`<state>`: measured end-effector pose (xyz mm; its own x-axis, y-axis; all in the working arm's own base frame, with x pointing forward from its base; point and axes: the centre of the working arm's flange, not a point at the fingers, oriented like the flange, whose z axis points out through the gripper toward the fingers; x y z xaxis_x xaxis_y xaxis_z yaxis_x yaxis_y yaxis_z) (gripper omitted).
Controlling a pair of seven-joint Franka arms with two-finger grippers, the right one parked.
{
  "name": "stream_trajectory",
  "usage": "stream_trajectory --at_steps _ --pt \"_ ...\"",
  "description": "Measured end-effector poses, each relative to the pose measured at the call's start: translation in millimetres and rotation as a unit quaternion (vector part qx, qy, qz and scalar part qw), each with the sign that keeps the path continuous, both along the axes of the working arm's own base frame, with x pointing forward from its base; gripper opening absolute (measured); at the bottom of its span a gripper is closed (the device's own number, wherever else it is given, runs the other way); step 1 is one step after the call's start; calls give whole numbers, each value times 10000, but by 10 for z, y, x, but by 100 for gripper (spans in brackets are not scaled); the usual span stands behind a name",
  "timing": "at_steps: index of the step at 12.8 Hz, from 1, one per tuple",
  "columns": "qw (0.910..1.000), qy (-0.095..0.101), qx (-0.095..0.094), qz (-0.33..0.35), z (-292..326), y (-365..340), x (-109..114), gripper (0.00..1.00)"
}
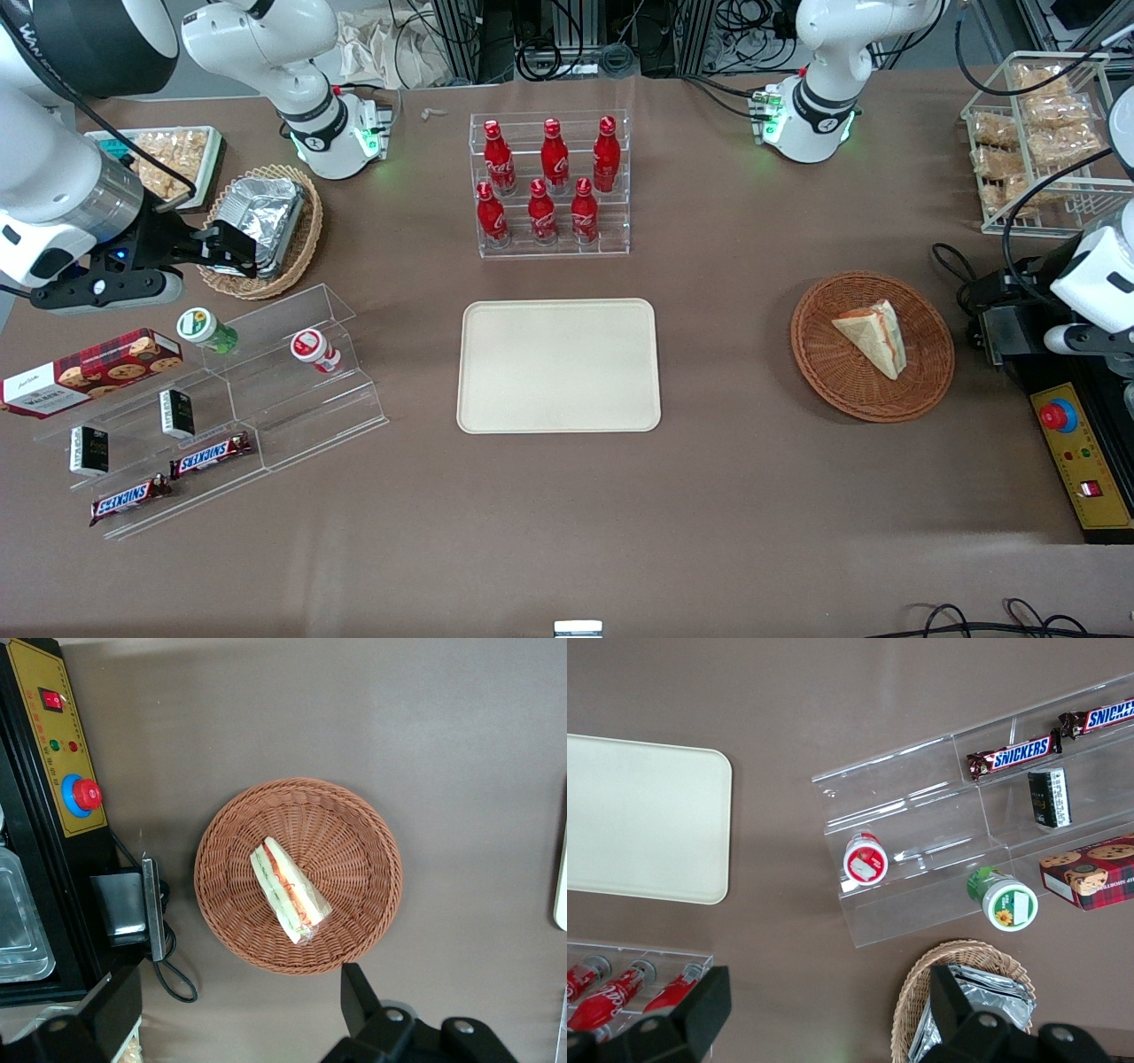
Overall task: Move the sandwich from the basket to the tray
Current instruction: 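Move the left gripper over the wrapped sandwich in the wicker basket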
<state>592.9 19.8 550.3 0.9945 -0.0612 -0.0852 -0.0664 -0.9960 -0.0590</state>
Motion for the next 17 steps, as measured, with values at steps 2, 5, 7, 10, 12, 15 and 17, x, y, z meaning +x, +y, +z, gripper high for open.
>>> stream_trajectory --at_steps 2,5,7,10,12,15,17 --pt "10000 9 -2 0 -11 1 4 100" --pt "10000 53 -11 24 -65 1 24 100" --pt "9989 78 22 456 -101 2 28 100" --pt "9943 203 91 1046 -233 -24 8 100" --pt "9907 308 137 1316 -348 -28 -19 100" --pt "9776 249 228 2077 -602 -56 -27 100" --pt "9644 192 292 2621 -868 -97 -66 100"
